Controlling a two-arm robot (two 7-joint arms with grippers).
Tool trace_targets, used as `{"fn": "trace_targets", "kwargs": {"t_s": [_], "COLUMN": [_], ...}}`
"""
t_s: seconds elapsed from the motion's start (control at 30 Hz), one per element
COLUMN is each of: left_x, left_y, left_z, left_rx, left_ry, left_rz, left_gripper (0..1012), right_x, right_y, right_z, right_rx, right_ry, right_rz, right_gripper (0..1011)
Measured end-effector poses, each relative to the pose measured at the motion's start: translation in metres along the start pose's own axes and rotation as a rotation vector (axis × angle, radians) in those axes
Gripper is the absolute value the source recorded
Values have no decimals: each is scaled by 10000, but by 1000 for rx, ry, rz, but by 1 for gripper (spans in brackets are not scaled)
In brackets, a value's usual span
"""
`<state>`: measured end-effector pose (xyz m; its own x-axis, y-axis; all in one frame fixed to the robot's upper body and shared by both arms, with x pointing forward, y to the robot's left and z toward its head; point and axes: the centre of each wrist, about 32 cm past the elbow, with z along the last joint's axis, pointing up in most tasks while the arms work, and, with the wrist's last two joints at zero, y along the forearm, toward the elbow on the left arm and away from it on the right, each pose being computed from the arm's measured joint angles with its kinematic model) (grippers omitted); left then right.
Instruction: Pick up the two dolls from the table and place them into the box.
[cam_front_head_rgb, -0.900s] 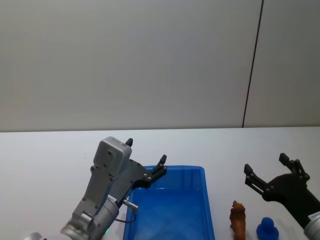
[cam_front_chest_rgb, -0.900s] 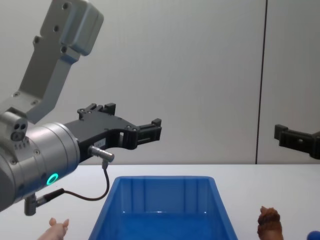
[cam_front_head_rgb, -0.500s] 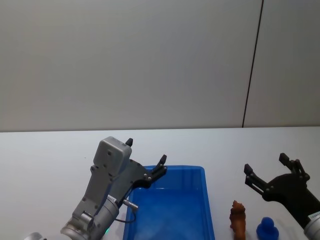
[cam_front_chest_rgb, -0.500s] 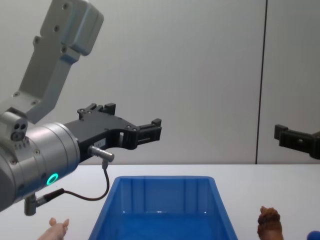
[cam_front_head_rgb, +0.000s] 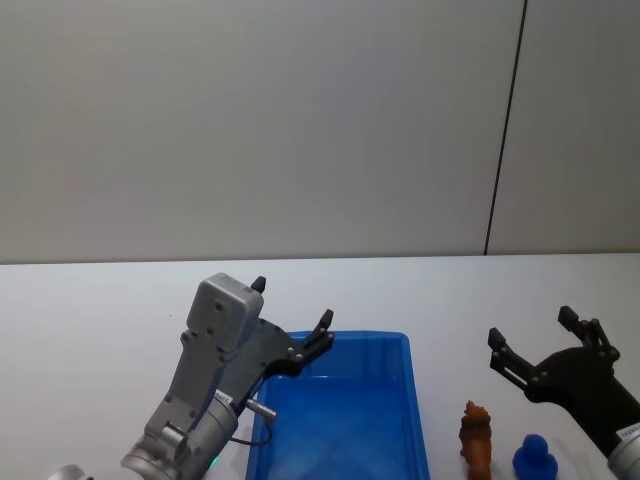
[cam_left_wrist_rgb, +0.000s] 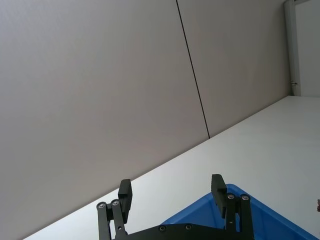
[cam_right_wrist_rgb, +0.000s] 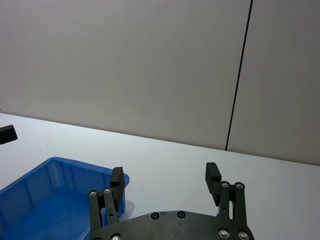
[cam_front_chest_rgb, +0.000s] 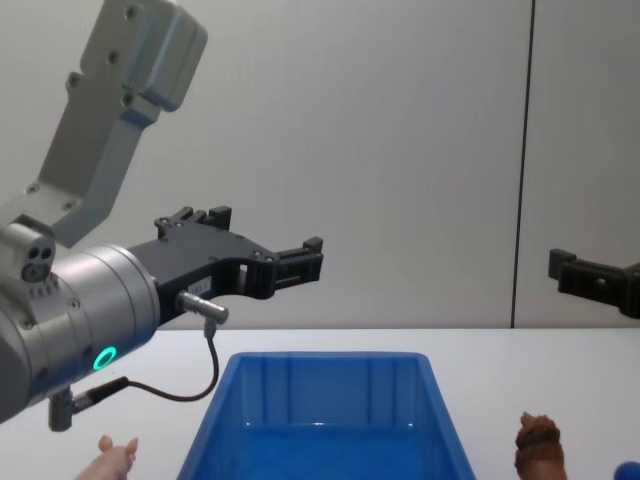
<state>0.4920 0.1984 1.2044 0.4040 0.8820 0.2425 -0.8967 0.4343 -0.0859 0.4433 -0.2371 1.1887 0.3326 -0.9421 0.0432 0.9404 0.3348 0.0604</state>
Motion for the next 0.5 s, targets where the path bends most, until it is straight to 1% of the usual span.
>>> {"fn": "trace_targets", "kwargs": {"t_s": [0.5], "left_x": [0], "left_y": [0], "left_z": [0], "left_rx": [0], "left_ry": [0], "left_rz": [0], "left_gripper": [1001], "right_x": [0], "right_y": [0], "right_z": [0], "right_rx": [0], "right_ry": [0], "right_rz": [0], "right_gripper": [1001]}}
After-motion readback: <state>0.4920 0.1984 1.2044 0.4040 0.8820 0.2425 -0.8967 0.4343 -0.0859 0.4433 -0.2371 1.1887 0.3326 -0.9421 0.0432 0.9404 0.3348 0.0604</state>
